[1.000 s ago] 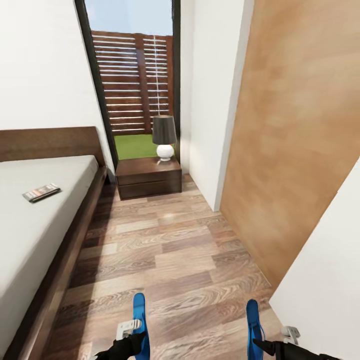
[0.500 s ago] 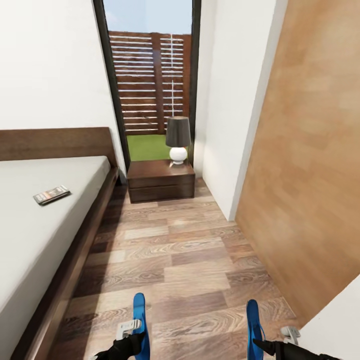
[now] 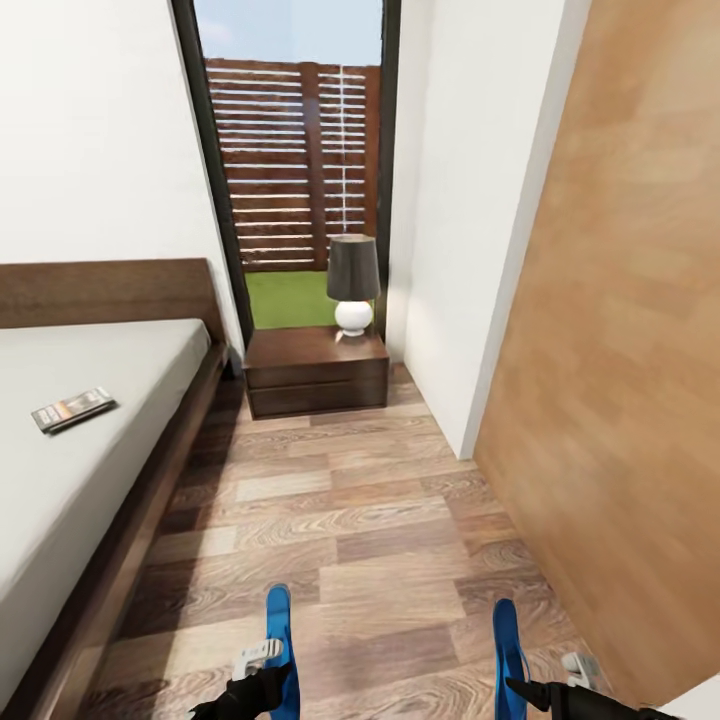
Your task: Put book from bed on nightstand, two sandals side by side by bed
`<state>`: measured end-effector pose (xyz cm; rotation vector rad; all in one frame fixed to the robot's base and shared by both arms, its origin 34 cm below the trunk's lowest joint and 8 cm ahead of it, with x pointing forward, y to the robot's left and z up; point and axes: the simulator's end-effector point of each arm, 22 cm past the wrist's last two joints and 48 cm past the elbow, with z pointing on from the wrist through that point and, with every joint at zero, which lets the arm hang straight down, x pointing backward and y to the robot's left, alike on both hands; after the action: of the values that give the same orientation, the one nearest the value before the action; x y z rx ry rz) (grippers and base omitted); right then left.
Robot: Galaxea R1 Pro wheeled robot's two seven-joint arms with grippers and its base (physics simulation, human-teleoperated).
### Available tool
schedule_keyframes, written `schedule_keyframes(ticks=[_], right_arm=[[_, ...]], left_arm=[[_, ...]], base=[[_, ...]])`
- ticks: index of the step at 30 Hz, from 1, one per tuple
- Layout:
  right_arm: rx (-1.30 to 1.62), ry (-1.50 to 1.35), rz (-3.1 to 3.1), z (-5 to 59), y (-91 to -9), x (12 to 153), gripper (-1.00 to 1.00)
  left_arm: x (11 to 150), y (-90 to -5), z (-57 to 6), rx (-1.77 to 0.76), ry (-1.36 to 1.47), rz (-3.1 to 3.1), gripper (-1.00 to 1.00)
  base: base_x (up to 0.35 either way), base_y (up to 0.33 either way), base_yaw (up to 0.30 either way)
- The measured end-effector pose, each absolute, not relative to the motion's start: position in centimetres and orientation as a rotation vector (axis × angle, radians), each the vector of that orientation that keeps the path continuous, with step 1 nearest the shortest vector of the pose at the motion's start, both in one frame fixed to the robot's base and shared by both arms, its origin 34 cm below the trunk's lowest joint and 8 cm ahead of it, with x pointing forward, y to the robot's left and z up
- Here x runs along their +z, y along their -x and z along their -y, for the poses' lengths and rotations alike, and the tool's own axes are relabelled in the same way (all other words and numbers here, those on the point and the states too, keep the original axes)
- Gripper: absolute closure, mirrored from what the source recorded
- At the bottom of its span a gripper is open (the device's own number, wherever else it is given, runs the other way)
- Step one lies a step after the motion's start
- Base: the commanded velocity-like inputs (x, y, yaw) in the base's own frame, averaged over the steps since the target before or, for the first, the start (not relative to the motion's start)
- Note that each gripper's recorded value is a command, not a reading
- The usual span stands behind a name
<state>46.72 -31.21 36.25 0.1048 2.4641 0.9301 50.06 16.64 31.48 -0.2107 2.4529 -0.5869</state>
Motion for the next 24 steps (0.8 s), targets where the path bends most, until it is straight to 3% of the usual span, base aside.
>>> schedule_keyframes(ticks=[24], right_arm=[[0.928,-0.106,-2.464,31.24,-46.75,36.24,1.0]], left_arm=[[31.48,-50.07,-16.67,-0.586,0.212,-2.453,1.0]], base=[[0.312,-0.048,0.0]])
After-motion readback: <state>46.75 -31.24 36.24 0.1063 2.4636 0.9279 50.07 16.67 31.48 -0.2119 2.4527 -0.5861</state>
